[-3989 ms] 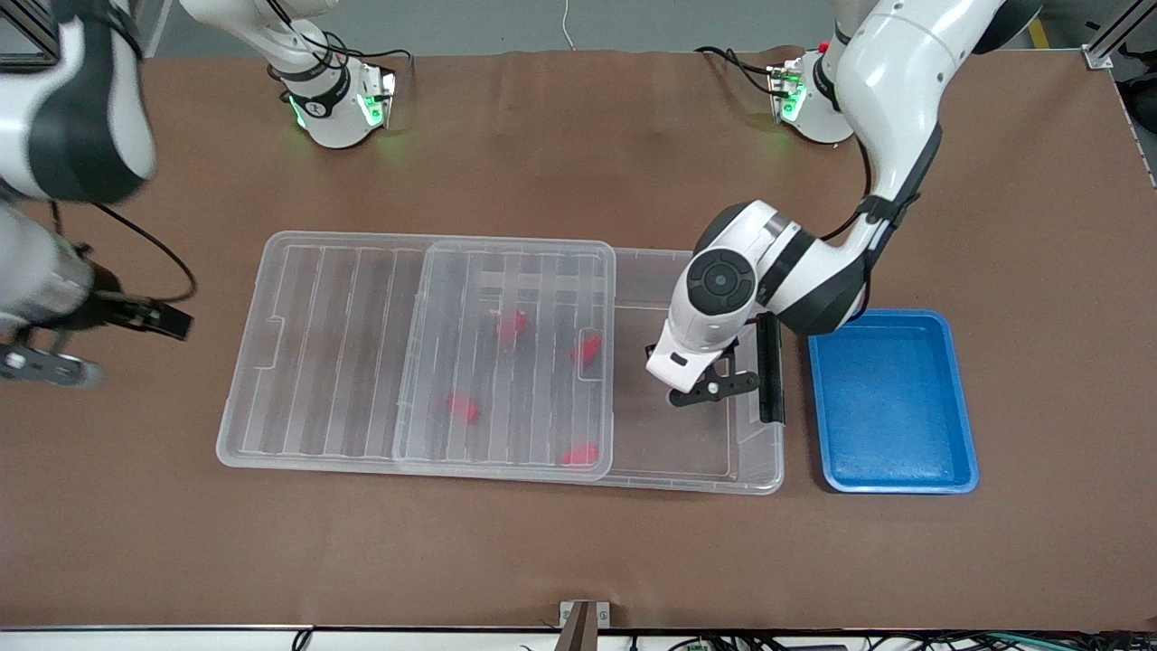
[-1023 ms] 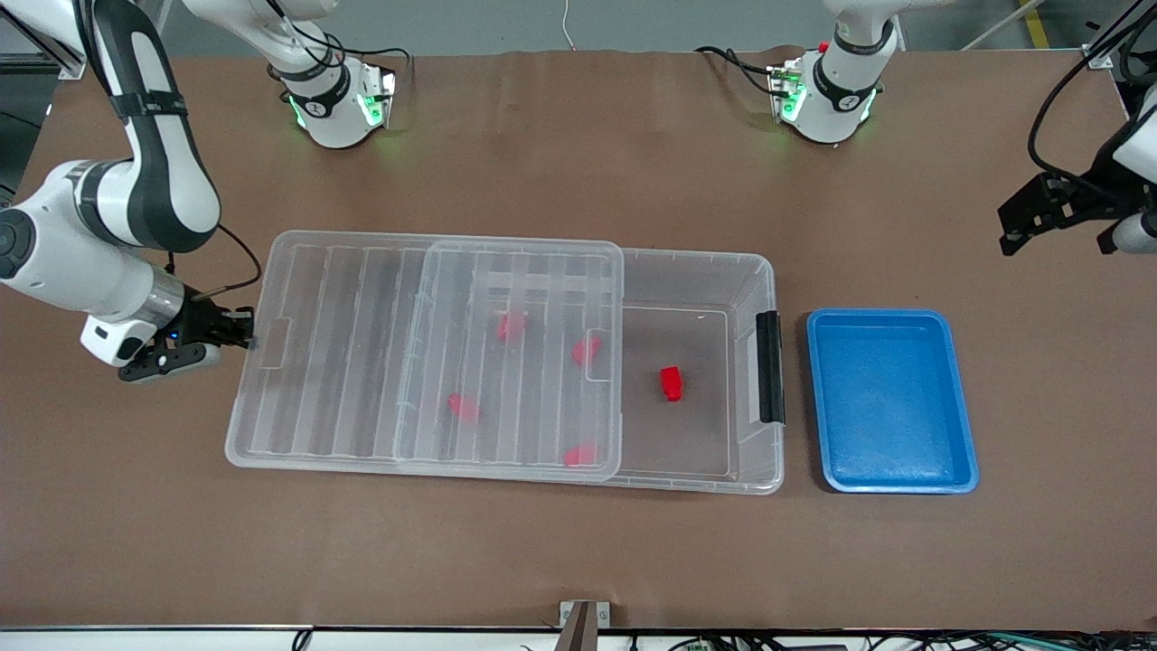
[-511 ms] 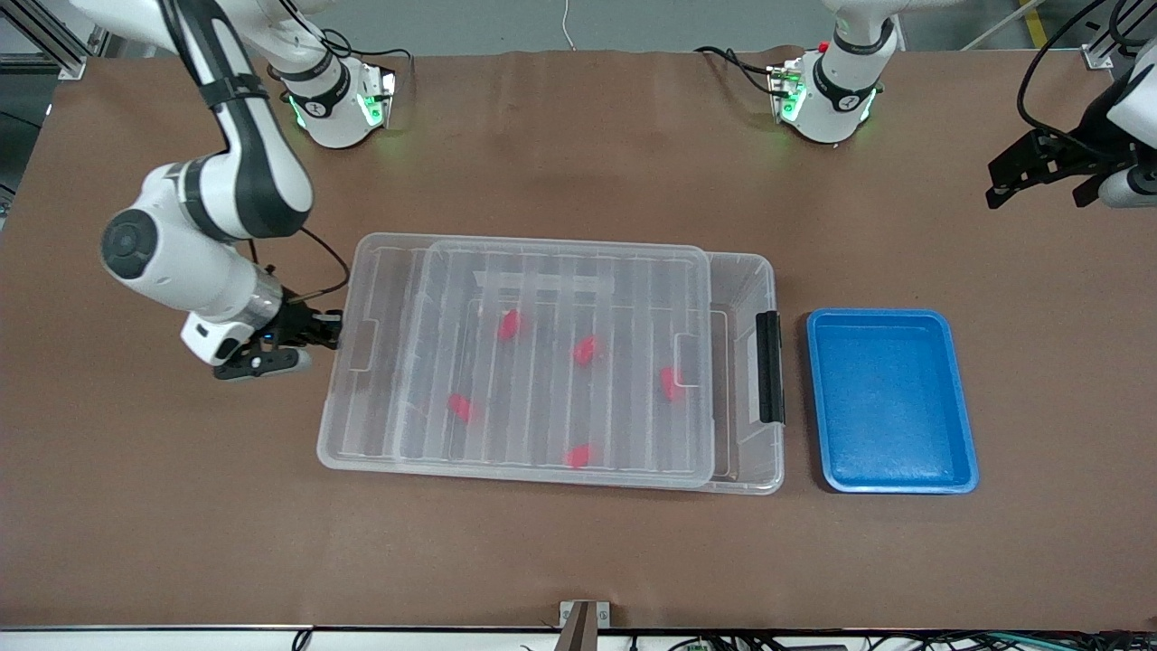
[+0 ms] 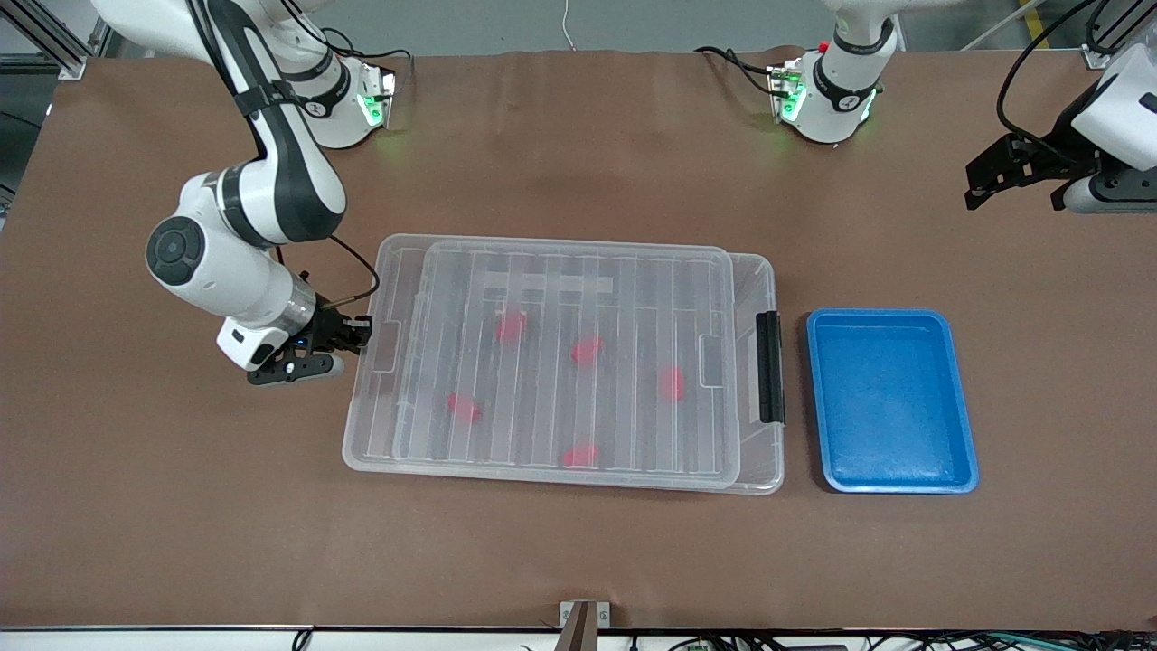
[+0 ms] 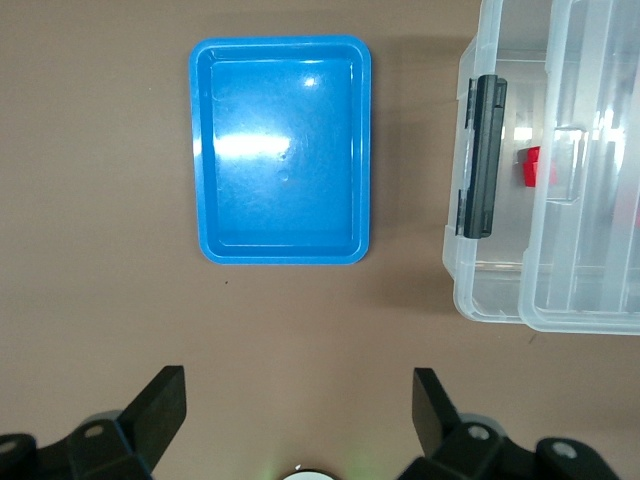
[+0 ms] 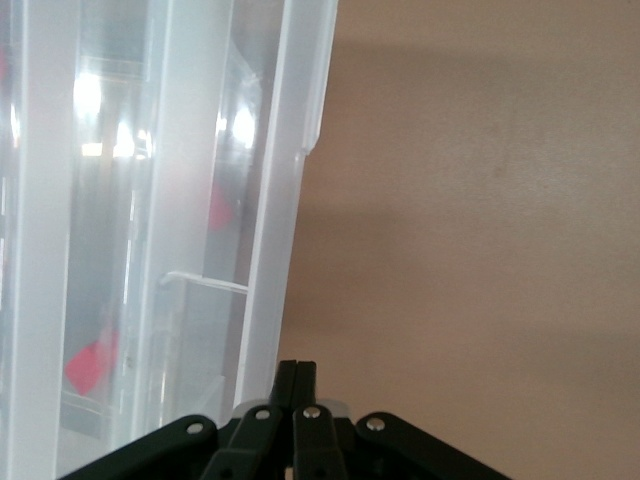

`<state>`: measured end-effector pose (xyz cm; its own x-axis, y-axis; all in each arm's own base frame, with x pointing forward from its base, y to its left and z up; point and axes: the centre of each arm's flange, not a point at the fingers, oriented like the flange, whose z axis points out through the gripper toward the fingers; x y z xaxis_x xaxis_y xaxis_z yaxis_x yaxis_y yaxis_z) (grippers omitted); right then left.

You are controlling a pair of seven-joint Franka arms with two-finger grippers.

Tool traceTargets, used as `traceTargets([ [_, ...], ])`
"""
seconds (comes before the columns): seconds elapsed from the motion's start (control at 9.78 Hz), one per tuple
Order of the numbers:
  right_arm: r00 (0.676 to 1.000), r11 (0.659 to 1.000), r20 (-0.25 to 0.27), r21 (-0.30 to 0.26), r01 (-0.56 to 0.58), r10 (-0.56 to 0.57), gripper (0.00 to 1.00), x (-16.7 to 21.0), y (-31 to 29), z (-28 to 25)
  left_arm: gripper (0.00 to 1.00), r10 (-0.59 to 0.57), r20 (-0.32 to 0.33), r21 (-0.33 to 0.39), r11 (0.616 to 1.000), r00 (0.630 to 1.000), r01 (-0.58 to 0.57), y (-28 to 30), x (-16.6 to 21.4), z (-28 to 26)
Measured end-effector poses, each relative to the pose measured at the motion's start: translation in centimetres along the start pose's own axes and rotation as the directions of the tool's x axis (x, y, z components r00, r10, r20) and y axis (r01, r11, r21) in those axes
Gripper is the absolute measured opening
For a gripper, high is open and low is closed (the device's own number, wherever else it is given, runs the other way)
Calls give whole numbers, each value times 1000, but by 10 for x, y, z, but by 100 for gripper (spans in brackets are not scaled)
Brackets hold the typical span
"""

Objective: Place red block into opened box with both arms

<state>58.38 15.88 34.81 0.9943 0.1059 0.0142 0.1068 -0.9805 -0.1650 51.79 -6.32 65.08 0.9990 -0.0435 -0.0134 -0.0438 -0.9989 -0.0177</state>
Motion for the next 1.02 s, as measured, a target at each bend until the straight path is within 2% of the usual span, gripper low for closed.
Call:
traceTargets([
  [0.31,1000,1000,-7,0,-19,19,2,4,-11,-1,100,0,1,0,1000,1000,0,0,0,0],
  [0.51,996,996,0,-6,-90,90,29,12,18,-28,100,1,1,0,1000,1000,-1,0,0,0],
  [0.72,989,987,-2,-56,-149,149,59,15,75,-123,100,0,1,0,1000,1000,0,0,0,1],
  [0.92,976,972,-3,-90,-217,218,89,-10,114,-232,100,0,1,0,1000,1000,0,0,0,0],
  [1.02,967,962,-5,-96,-254,255,100,-24,135,-277,100,1,0,0,1000,1000,-1,1,0,0],
])
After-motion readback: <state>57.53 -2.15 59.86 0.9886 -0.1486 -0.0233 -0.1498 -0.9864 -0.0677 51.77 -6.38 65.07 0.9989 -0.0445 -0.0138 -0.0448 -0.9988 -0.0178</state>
